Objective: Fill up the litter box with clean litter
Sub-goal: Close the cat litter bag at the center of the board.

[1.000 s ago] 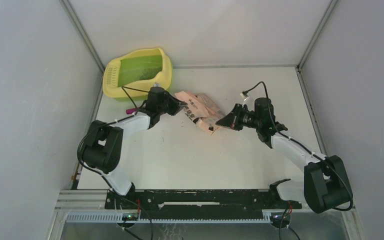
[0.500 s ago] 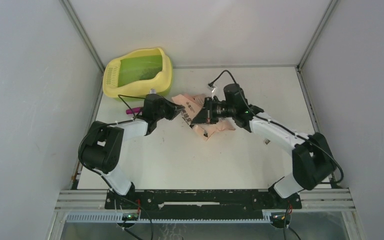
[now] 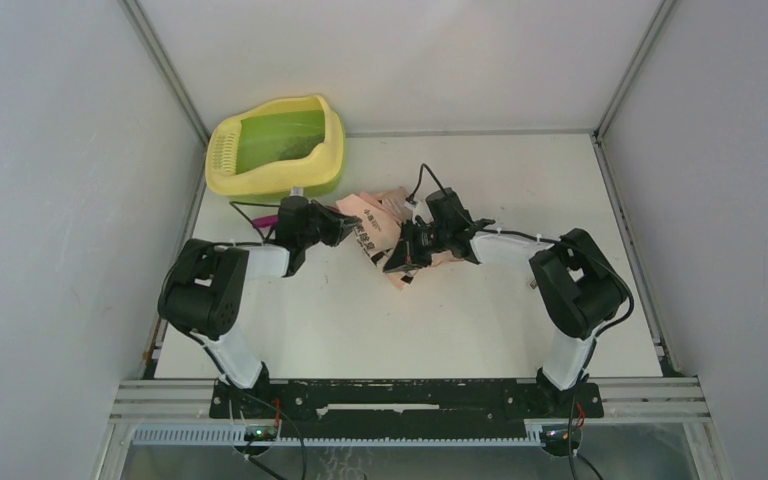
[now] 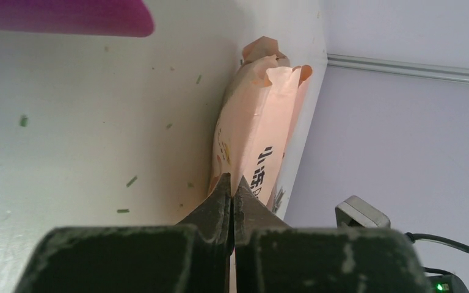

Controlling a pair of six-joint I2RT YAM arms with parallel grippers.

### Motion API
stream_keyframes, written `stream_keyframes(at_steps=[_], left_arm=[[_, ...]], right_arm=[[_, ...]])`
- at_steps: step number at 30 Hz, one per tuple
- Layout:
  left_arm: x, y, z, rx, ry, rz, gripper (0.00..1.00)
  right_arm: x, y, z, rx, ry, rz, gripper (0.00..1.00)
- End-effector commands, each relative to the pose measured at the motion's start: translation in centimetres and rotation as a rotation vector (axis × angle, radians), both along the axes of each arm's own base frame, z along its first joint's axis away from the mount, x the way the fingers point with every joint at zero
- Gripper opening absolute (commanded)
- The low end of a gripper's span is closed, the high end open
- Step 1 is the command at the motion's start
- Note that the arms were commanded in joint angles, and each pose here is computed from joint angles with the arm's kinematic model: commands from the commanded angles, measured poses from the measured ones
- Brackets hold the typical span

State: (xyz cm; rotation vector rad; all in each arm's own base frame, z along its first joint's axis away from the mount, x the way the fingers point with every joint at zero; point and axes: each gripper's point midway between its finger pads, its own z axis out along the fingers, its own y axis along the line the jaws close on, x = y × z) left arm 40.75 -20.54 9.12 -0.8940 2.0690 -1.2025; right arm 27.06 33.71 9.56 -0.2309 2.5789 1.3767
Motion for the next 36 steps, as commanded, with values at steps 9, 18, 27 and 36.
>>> stream_keyframes(at_steps=[9,18,27,36], left_arm=[[-0.6,1.7,-2.4,0.014,0.014,0.025,0.08],[-1.3,2.5,-4.7,0.093,0.078,0.018,0.38],[-0.3,1.0,-5.6,0.149,0.082,-0.059,0.34],[1.6,0.1,-4.1,0.195,0.028,-0.088,0.31]], right_arm=[[0.3,0.9,-3.7,0.024,0.035,0.002,0.05],[-0.2,0.4,-6.0,0.003,0.061,0.007,0.05],[1.7,-5.0,-1.5,-0.009,-0.016,-0.029,0.06],[7.2,-7.8,3.6,-0.038,-0.160,-0.118,0.11]])
